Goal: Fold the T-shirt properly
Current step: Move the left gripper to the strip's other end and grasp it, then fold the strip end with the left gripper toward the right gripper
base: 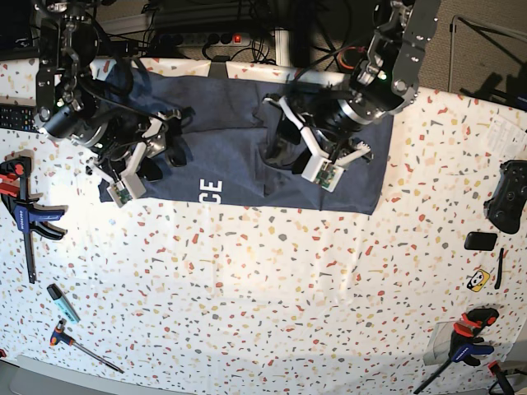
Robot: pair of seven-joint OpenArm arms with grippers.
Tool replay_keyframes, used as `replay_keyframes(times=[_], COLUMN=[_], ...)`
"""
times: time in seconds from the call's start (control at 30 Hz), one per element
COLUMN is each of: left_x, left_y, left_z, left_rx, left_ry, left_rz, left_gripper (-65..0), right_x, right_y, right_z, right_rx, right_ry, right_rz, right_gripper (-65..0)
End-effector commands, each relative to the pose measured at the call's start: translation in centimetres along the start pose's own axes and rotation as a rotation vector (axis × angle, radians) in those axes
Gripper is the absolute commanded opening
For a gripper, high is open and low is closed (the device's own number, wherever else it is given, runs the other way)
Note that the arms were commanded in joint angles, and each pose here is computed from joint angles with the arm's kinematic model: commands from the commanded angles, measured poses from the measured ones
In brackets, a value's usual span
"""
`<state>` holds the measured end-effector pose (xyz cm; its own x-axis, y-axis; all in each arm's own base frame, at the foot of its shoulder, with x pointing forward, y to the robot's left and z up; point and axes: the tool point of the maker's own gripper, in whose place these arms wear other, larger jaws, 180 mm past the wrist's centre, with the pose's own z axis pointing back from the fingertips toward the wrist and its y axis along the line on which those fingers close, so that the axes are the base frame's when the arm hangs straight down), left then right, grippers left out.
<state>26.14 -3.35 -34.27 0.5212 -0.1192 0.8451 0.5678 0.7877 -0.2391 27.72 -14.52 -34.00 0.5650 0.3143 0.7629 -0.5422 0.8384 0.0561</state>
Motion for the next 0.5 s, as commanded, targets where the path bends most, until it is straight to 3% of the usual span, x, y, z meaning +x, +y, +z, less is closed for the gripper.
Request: replay_keyframes(times=[0.0,0.2,0.47], left_x=[1.8,2.3,1.3], left_y=[-0.6,-0.2,3.0], left_z=[0.1,0.0,0.1], left_rx=[-0.025,-0.009,0.163], left_ry=[-0.067,-0.078,0.002], left_rz=[-0.01,-0.043,-0.179], left_gripper=[-37.7,-37.7,-37.7], right_x=[1.5,1.5,1.5], right_y=[-0.3,-0.3,-0.3], right_z=[0.4,0.4,0.4], right_rx=[-0.004,-0.004,-0.004], right_ry=[-0.047,-0.046,-0.046], right_rz=[0.022,0.022,0.022], right_gripper=[-35.2,-35.2,-35.2])
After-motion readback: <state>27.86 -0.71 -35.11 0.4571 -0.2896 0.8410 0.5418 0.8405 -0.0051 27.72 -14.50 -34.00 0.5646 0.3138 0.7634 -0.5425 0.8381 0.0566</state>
